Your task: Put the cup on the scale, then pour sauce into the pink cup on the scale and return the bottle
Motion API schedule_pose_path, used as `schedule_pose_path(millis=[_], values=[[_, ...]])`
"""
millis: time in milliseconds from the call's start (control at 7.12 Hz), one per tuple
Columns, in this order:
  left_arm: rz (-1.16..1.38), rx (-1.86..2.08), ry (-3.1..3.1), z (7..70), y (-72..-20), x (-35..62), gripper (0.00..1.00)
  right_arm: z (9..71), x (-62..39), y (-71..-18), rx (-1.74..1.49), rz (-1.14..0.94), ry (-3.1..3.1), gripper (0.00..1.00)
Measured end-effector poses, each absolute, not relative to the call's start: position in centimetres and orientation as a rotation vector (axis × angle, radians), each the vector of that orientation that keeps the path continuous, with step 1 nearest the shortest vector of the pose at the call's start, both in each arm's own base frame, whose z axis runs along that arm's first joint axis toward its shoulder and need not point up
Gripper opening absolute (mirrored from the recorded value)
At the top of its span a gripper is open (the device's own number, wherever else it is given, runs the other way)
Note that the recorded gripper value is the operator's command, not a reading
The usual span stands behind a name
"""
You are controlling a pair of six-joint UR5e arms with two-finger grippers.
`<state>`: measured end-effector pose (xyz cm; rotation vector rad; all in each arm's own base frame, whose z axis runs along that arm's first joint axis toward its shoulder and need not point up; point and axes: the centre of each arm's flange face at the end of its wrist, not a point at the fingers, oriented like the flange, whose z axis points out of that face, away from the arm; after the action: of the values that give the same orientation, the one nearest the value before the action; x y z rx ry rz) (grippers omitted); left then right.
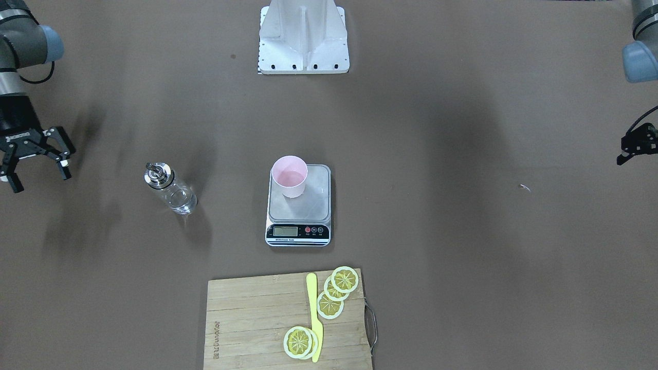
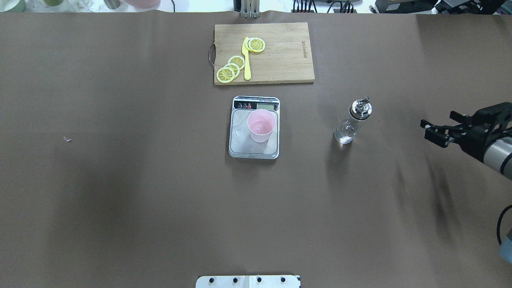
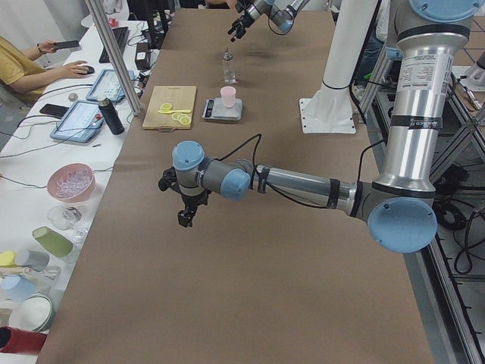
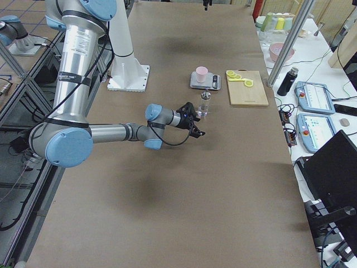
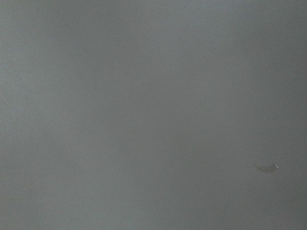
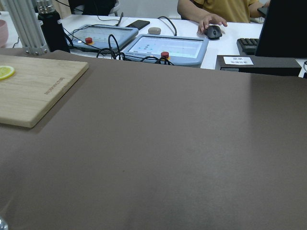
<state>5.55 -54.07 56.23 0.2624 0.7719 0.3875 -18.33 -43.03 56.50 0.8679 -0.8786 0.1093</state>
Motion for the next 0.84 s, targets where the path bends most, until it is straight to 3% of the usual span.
schedule_pose_path(millis=[421,843], values=[[0.386,0.262,0.79,56.2,-53.8,5.3,0.99,60.1,-10.0,-51.9,0.619,-0.013,-0.846,1.0],[0.311,0.261,0.861,56.6,-53.1,1.4,1.0,62.2,-3.3,-54.4,0.393,0.036,-0.812,1.0]])
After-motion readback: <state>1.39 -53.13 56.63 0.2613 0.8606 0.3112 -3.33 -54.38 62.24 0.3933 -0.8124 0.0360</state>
